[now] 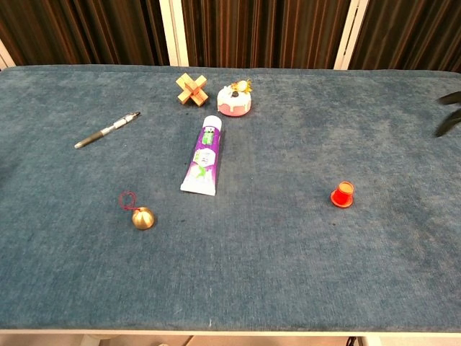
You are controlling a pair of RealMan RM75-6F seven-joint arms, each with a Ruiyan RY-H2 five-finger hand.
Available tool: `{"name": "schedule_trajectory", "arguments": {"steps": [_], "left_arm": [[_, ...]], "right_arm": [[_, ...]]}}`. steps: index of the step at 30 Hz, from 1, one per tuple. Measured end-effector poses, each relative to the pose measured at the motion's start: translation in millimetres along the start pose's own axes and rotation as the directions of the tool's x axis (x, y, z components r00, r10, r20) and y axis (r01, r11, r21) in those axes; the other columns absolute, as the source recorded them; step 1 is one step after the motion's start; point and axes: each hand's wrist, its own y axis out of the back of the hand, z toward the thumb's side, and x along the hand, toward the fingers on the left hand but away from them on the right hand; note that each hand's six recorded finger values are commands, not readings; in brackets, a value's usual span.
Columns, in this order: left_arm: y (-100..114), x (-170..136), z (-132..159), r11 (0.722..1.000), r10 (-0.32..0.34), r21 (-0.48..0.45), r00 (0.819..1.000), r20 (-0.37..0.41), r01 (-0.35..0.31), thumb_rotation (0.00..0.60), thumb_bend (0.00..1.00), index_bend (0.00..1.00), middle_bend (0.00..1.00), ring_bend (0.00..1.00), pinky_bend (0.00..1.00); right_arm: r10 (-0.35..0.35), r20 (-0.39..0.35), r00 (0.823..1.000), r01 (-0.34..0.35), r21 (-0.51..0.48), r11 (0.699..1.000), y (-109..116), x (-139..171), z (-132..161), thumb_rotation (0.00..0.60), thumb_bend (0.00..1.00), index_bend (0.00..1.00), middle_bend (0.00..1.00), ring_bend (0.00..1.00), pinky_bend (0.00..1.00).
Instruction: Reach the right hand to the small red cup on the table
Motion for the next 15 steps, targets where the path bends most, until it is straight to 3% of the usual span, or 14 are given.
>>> {"name": "schedule_trajectory", "arguments": {"steps": [6,15], "left_arm": [[0.8,-0.5,-1.8,1.0,0.002,0.003,1.0,-0.007,-0.002,0.6,0.53,0.11,0.03,0.05,0.04],[0.1,0.5,-1.9,1.0,-0.001,0.006,1.0,-0.007,0.001,0.6,0.53,0.11,0.03,0.05,0.04]], "right_arm": [[0.07,-0.096,0.993,-0.068,0.017,0.998,-29.0,-50.0,43.6,0.6,0.39,0.39,0.08,0.04,0.0],[0.12,-0.124,0.985,-0.113,0.063,0.992,-46.1,-71.7,68.1,0.6,0.39,0.43,0.08,0.04,0.0]]}}
